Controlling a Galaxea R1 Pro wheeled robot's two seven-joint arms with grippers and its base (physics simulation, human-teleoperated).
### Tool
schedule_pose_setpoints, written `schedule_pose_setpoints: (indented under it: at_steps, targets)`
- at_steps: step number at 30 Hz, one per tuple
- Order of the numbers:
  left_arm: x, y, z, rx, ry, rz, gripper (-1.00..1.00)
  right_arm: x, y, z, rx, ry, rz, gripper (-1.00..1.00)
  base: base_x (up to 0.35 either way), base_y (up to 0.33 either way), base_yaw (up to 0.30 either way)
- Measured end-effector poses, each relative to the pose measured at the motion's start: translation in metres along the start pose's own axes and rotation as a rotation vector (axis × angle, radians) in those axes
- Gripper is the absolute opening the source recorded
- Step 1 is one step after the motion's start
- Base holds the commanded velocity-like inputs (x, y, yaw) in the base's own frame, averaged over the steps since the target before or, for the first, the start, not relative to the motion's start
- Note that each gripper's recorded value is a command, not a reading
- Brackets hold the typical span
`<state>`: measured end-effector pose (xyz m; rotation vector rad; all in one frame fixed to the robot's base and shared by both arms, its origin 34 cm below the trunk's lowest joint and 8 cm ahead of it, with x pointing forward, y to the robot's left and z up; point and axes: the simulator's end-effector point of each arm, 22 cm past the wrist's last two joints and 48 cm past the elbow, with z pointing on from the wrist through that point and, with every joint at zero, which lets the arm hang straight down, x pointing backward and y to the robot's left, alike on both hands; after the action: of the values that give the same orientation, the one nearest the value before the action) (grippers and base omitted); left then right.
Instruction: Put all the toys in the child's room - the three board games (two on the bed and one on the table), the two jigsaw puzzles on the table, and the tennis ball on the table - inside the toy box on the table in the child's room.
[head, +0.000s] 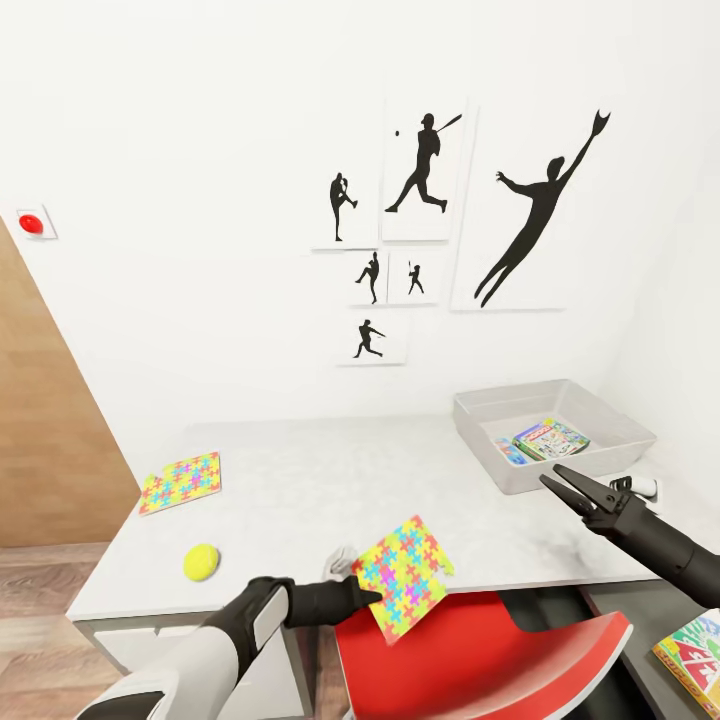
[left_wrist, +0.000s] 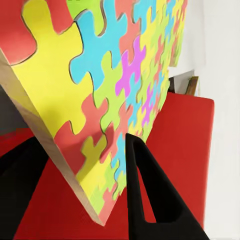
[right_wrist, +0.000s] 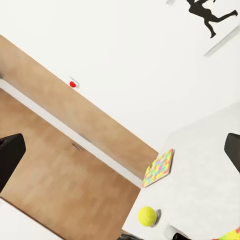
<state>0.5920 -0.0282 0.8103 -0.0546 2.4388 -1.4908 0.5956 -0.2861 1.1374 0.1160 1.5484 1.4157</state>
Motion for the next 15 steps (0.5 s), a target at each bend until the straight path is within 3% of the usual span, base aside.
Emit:
schedule_pose_setpoints:
  at_steps: [15]
  targets:
    - [0.0063,0.0017,0.0012,0.001,0.01,-0.009,-1.0,0.0,-0.0002,0.0,0.001,0.0,0.0,1.0,0.0,0.0,0.0]
